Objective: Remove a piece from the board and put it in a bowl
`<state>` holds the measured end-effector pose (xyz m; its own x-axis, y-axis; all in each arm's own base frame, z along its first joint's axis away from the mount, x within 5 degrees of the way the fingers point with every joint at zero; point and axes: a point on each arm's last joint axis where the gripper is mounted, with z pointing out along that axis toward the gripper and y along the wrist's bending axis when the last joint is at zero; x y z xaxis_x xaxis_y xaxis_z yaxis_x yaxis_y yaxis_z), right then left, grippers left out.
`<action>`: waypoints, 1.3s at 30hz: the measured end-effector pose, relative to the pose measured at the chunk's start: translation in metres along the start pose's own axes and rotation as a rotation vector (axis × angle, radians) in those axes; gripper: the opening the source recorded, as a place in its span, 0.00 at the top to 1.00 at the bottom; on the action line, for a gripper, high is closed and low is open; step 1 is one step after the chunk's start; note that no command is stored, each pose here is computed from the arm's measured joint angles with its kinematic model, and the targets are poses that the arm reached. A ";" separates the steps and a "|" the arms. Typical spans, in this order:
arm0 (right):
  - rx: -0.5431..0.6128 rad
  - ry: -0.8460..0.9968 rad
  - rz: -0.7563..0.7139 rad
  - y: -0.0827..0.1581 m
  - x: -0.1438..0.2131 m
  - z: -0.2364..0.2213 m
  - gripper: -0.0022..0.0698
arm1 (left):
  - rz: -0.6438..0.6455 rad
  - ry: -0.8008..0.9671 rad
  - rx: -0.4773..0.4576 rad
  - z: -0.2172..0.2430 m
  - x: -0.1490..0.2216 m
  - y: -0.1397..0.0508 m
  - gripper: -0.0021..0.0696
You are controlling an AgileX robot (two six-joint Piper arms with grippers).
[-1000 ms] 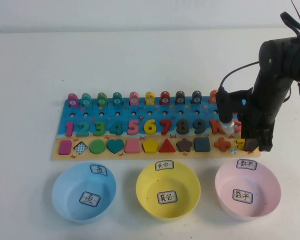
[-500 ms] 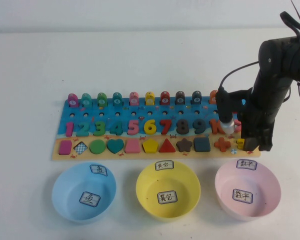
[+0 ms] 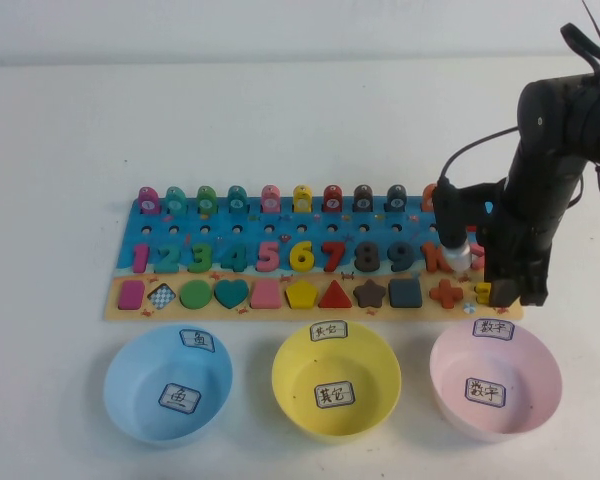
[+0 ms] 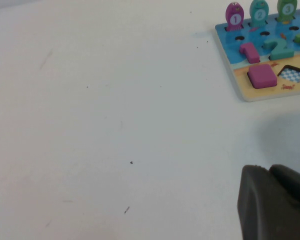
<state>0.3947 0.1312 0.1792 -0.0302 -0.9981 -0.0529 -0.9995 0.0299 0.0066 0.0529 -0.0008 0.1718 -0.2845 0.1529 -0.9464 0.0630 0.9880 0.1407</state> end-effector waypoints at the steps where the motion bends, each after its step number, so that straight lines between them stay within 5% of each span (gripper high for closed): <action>1: -0.002 0.001 0.000 0.000 0.000 0.000 0.71 | 0.000 0.000 0.000 0.000 0.000 0.000 0.98; 21: 0.084 -0.015 0.085 0.004 0.001 -0.032 0.71 | 0.000 0.000 0.000 0.000 0.000 0.000 0.98; 30: 0.183 -0.111 0.105 0.021 0.000 -0.085 0.71 | 0.000 0.000 0.000 0.000 0.000 0.000 0.98; 39: 0.162 -0.120 0.071 0.038 -0.011 -0.102 0.71 | 0.000 0.000 0.000 0.000 0.000 0.000 0.98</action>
<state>0.3575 0.1375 0.2816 -0.0909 -0.9801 -0.1767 -0.9824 0.1173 -0.1455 0.0529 -0.0008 0.1718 -0.2845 0.1529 -0.9464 0.0630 0.9880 0.1407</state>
